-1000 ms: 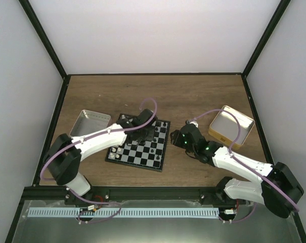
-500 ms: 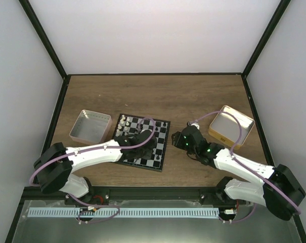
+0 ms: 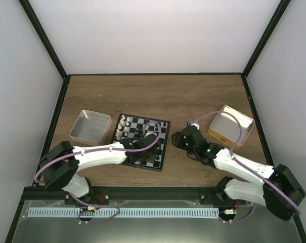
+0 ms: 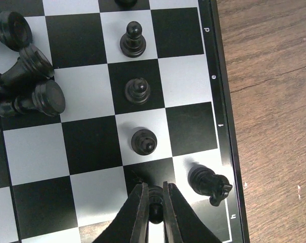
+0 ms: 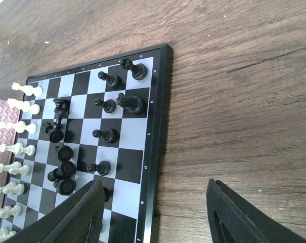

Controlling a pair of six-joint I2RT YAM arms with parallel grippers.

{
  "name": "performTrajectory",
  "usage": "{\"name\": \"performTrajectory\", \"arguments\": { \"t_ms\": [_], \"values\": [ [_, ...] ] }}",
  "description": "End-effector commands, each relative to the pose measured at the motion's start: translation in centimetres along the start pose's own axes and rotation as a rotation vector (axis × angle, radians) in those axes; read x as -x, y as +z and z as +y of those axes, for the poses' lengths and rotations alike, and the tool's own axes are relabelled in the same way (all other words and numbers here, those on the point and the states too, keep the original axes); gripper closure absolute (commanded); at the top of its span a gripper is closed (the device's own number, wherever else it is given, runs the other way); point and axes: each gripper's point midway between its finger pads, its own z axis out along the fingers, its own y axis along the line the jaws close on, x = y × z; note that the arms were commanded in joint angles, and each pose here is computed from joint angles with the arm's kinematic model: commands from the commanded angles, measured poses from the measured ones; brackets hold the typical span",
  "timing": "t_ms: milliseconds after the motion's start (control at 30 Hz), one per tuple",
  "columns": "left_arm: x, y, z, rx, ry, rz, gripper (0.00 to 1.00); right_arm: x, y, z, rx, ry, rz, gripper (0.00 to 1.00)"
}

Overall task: Set up the chess pieces on the board
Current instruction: Place the chess piece on the chessboard.

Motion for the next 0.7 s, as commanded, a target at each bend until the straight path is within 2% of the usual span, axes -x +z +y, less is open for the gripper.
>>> {"name": "performTrajectory", "arguments": {
  "t_ms": [0,667],
  "values": [
    [0.85,0.02,-0.62,-0.005,0.002,-0.028,0.9,0.9,0.11,0.23,-0.008,-0.001,-0.029,0.43],
    [0.15,1.01,-0.36,0.015,-0.01,0.0,0.85,0.81,0.03,-0.17,-0.019,-0.003,-0.031,0.43]
  ]
}}
